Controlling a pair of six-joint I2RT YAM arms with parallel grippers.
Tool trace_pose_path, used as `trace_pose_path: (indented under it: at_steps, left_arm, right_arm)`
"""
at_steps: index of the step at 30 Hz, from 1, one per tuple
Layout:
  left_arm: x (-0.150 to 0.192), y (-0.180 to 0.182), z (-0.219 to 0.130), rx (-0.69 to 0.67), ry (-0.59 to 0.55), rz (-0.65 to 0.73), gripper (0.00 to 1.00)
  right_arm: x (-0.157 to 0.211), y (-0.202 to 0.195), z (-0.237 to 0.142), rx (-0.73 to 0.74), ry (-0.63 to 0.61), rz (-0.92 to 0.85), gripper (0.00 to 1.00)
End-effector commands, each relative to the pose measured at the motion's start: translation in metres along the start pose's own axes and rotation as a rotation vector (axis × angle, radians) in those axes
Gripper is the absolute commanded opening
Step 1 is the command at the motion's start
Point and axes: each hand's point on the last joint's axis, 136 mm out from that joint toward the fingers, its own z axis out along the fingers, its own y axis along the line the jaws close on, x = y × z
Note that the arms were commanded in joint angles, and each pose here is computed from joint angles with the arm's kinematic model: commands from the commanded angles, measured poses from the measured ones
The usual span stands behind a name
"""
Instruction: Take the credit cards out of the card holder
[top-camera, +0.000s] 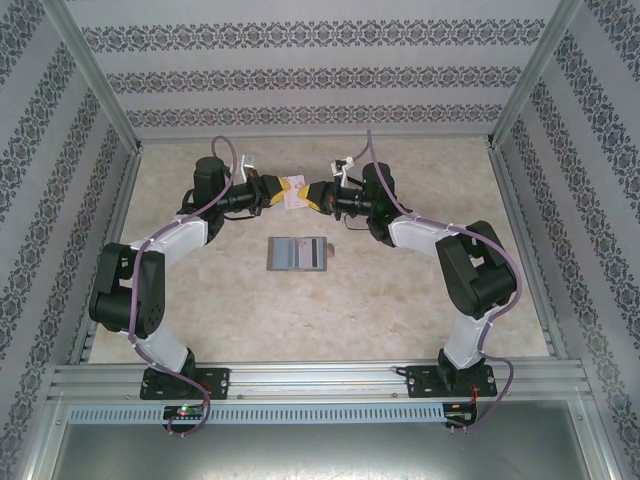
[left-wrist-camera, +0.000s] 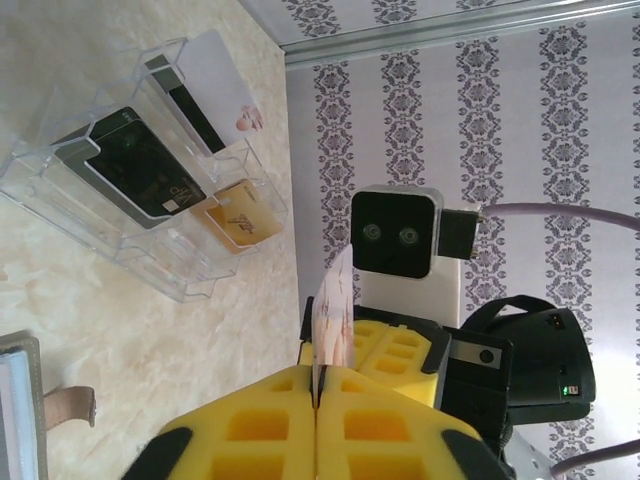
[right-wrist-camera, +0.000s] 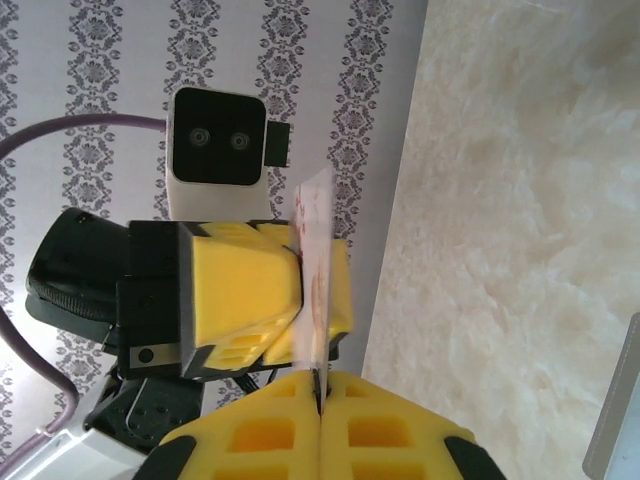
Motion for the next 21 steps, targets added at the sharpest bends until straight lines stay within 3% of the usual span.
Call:
trace_pose_path:
  at_steps: [1, 4, 7, 16, 21]
  left_arm:
    - [-0.003, 0.01, -0.008, -0.083, -0.047, 0.002, 0.34]
    - [-0.005, 0.042, -0.023, -0.287, -0.087, 0.008, 0.57]
    - [-0.009, 0.068, -0.044, -0.472, -0.132, 0.037, 0.71]
    - [-0.015, 0.099, -0.101, -0.747, -0.178, 0.07, 0.99]
    - [-0.013, 0.102, -0.125, -0.842, -0.158, 0.118, 0.99]
  right_arm:
    - [-0.011, -0.008, -0.006, 0.054, -0.044, -0.062, 0.0]
    - [-0.018, -0.023, -0.017, 0.19, -0.066, -0.136, 0.0]
    - [-0.027, -0.03, -0.027, 0.333, -0.076, -0.235, 0.0]
    - [-0.079, -0.033, -0.067, 0.638, -0.076, -0.616, 0.0]
    - [-0.108, -0.028, -0.082, 0.685, -0.071, -0.791, 0.0]
